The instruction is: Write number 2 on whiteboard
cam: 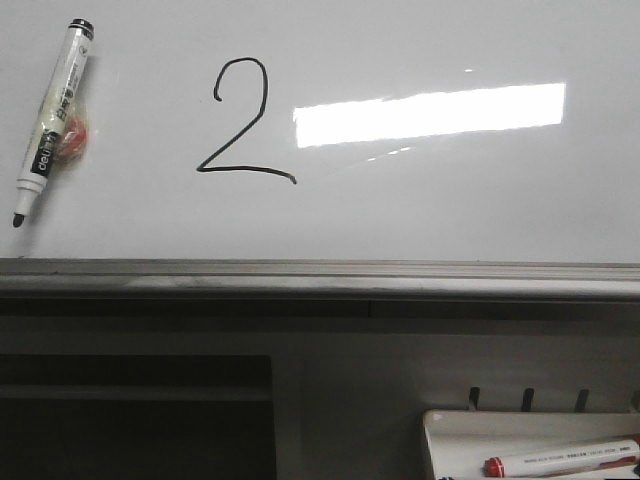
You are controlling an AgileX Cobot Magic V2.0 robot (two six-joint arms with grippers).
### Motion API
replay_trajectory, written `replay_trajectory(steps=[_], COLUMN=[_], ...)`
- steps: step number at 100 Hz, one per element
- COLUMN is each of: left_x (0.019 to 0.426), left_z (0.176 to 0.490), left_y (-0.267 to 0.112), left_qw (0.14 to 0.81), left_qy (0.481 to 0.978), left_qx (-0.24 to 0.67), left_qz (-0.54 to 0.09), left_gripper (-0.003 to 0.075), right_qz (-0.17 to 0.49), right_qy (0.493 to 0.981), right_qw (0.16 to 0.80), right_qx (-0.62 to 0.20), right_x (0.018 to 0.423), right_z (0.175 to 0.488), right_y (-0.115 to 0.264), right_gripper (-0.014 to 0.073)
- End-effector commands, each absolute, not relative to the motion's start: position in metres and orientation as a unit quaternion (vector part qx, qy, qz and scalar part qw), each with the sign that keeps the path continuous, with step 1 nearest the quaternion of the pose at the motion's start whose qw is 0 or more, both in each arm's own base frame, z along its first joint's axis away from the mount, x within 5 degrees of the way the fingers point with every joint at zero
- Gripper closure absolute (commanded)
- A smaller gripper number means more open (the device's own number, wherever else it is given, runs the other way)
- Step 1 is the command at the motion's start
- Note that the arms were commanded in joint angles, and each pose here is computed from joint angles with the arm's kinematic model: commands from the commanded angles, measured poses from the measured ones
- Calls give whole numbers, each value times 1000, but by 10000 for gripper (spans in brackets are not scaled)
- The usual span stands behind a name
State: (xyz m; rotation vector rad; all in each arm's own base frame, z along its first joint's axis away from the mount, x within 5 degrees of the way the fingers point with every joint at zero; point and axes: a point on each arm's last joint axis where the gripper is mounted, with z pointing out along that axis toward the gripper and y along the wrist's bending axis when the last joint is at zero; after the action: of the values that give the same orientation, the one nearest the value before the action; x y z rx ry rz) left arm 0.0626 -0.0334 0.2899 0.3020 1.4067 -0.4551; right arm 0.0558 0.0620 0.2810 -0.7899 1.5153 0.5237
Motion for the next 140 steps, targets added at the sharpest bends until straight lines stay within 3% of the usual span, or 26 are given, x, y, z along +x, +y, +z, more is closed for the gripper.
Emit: replay_trajectory(steps=[1, 23, 48, 75, 140], left_x=[58, 49, 53, 53, 53], left_z=[302, 276, 218, 186, 186], left_y=[-28, -9, -2, -2, -2], left_qw=[749, 771, 748, 643, 643], left_qy=[618, 629, 663, 765, 765], left_qx=[107, 51, -7, -9, -10], left_qz=[-213, -87, -30, -29, -30], left_gripper=[741, 741, 741, 741, 741], right_qz=[224, 224, 224, 224, 224], right_qy=[639, 639, 639, 639, 639], right_qw=[660, 660, 660, 660, 660], right_qx=[-324, -324, -324, -324, -324], right_x=[58, 58, 58, 58, 58], right_z=[295, 295, 295, 295, 295], right_y=[60, 60, 60, 60, 60], right_gripper=[666, 666, 666, 666, 666])
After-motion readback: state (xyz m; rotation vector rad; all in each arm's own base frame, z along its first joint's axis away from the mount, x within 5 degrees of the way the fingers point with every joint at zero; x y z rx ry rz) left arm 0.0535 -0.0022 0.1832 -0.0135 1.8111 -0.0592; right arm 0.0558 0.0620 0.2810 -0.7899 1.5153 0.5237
